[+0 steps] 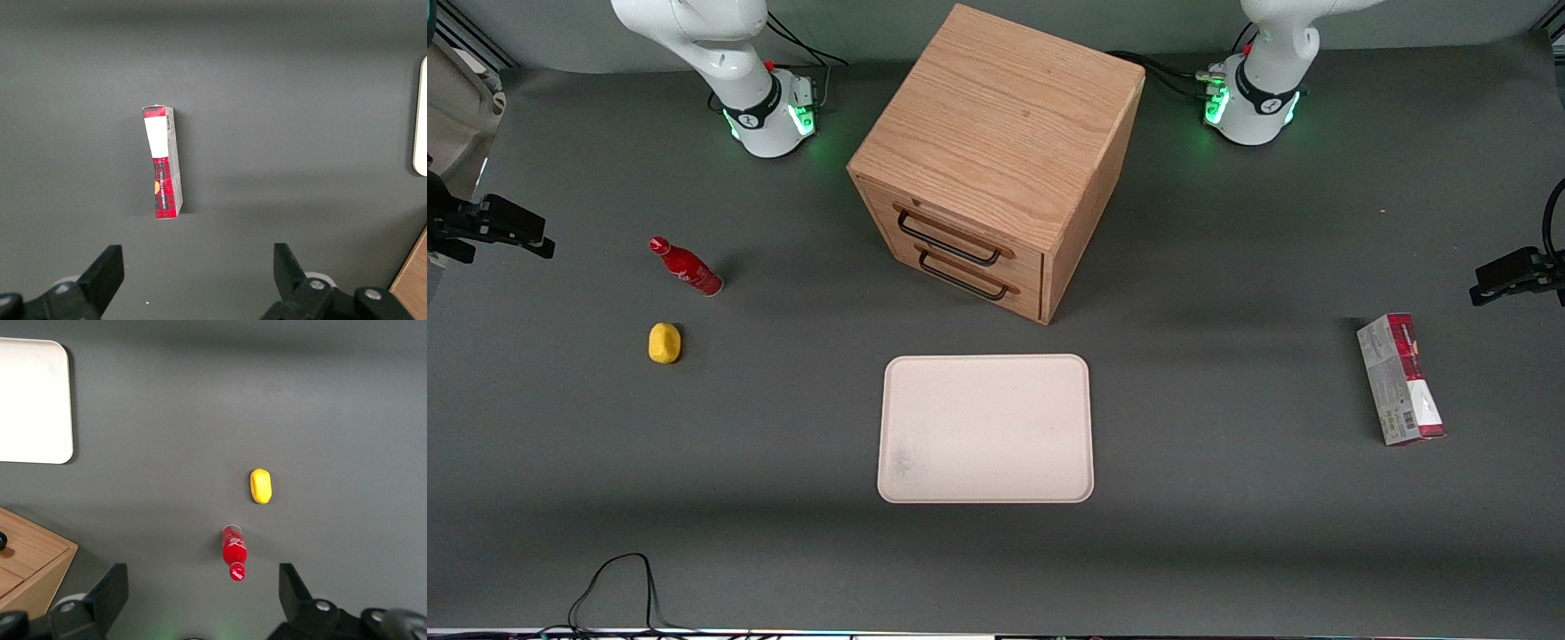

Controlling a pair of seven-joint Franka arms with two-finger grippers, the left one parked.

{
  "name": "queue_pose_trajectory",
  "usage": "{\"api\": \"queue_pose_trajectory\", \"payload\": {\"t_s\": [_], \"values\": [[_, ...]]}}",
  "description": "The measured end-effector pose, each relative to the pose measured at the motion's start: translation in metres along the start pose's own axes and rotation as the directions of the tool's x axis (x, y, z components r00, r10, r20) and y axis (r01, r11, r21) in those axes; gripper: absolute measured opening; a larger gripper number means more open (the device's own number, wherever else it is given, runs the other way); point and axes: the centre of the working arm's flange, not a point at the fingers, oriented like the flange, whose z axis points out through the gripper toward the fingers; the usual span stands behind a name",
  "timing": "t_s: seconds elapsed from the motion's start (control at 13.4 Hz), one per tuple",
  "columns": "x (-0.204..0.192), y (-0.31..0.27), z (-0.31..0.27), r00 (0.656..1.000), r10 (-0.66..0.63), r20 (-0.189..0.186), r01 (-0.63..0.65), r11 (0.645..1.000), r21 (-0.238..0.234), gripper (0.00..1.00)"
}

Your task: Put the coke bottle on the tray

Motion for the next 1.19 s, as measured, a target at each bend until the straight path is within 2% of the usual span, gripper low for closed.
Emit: {"api": "queue_pose_trajectory", "payload": {"t_s": [0.67, 1.04, 1.19], "values": [[-0.001, 0.002, 0.002, 1.0, 0.004, 0.007, -0.004, 1.0, 0.001, 1.0], [-0.008, 0.013, 0.002, 0.999, 0.026, 0.042, -0.026, 1.0, 0.005, 1.0], [-0.021, 0.023, -0.007, 0.998, 0.047, 0.043, -0.047, 0.999, 0.005, 1.0]]}}
